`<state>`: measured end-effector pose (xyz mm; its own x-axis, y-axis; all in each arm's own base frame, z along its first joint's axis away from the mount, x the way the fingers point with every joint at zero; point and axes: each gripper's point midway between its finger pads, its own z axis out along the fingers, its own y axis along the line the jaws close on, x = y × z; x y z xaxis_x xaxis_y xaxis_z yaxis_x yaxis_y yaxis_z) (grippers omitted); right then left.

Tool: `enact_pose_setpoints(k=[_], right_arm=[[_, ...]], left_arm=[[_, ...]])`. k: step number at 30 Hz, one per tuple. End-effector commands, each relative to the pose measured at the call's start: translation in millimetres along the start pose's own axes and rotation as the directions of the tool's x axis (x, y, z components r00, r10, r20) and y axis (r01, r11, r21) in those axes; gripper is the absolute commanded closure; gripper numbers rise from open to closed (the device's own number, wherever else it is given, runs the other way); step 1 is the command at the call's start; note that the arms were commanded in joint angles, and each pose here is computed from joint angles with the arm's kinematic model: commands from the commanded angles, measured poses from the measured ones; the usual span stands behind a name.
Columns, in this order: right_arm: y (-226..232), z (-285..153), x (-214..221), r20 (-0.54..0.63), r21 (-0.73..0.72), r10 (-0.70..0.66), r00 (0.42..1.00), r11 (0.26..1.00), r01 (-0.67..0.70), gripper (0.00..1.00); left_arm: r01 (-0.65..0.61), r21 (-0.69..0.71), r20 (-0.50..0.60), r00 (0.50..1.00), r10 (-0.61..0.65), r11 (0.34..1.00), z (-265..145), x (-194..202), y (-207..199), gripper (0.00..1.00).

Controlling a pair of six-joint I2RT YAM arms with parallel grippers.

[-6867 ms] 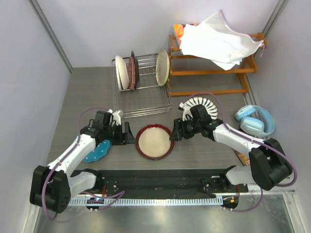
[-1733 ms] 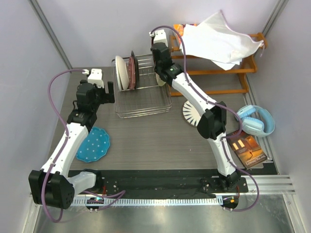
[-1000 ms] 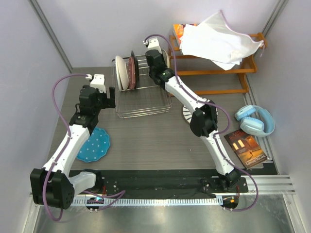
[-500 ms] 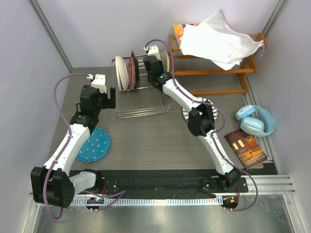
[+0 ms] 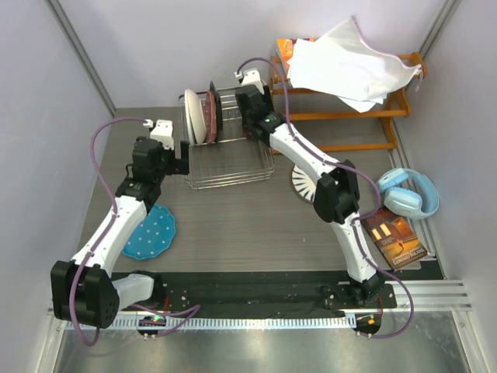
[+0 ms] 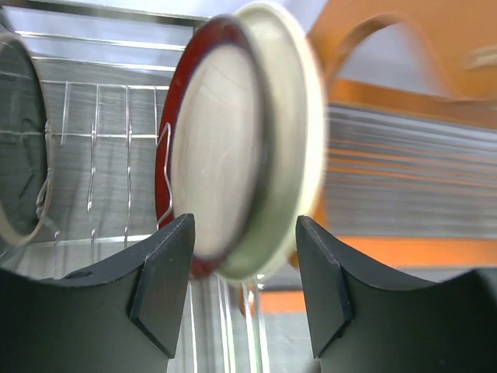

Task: Load the plates into the dish rack

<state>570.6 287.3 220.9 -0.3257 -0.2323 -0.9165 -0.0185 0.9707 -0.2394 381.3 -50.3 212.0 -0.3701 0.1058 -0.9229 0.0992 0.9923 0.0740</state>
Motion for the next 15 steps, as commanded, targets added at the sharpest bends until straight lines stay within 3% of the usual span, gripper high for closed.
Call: enact_pose_setpoints(k=[1,2,3,4,5,6,8,9,10,12,13,15], right_arm=[[-43.7,-71.5,-77.6,0.108,-0.046,0.097,0.989,0.995,-0.092,0.39],[-57.5,-89.6,-91.1,0.130,-0.067,0.108,0.986,0.993,-0.100,0.38],[-59.3,-92.2,-69.1,0.089,-0.083,0.043,0.995,0.996,-0.036,0.36],[-55.4,-98.3,-60.0,0.071,-0.154,0.022,0.997,0.988,-0.011,0.27],[-80.0,-112.2,-66.2,0.081,-0.199,0.033,0.996,0.980,-0.016,0.21],[-79.2,-109.3,-18.7,-0.014,-0.265,-0.036,0.999,0.964,0.031,0.20],[-95.0,-115.3,14.6,-0.070,-0.349,-0.074,0.995,0.936,0.045,0.20],[-119.9,-117.0,53.5,-0.141,-0.346,-0.125,0.982,0.936,0.069,0.20],[-132.0,-118.5,70.9,-0.138,-0.372,-0.240,0.961,0.912,0.174,0.26],[-144.3,-131.2,123.1,-0.191,-0.509,-0.374,0.908,0.828,0.235,0.44],[-149.2,-132.3,136.1,-0.164,-0.543,-0.455,0.875,0.783,0.305,0.60],[-155.4,-135.5,173.0,-0.200,-0.580,-0.513,0.835,0.749,0.321,0.86]], left_arm=[[0.037,-0.022,0.096,0.995,-0.035,0.999,-0.5,-30.6,2.2,0.01],[0.038,-0.020,0.096,0.995,-0.036,0.999,-1.5,-30.1,1.6,0.01],[0.040,-0.022,0.093,0.995,-0.038,0.999,-2.1,-28.7,2.2,0.01],[0.041,-0.019,0.096,0.995,-0.039,0.999,-4.0,-29.5,1.5,0.01],[0.040,-0.017,0.099,0.994,-0.038,0.999,-7.5,-30.2,1.4,0.01],[0.034,-0.006,0.096,0.995,-0.033,0.999,-9.3,-28.8,-1.4,0.01],[0.020,0.001,0.091,0.996,-0.020,1.000,-14.0,-26.6,-3.1,0.01],[0.012,0.009,0.091,0.996,-0.013,1.000,-17.7,-25.5,-6.7,0.01],[0.008,-0.003,0.088,0.996,-0.008,1.000,-20.2,-24.3,-5.7,0.01],[0.002,0.006,0.062,0.998,-0.002,1.000,-25.2,-15.3,-8.9,0.01],[0.003,0.002,0.051,0.999,-0.003,1.000,-25.8,-11.3,-8.5,0.01],[0.036,-0.006,0.026,0.999,-0.036,0.999,-27.4,-3.9,-8.9,0.02]])
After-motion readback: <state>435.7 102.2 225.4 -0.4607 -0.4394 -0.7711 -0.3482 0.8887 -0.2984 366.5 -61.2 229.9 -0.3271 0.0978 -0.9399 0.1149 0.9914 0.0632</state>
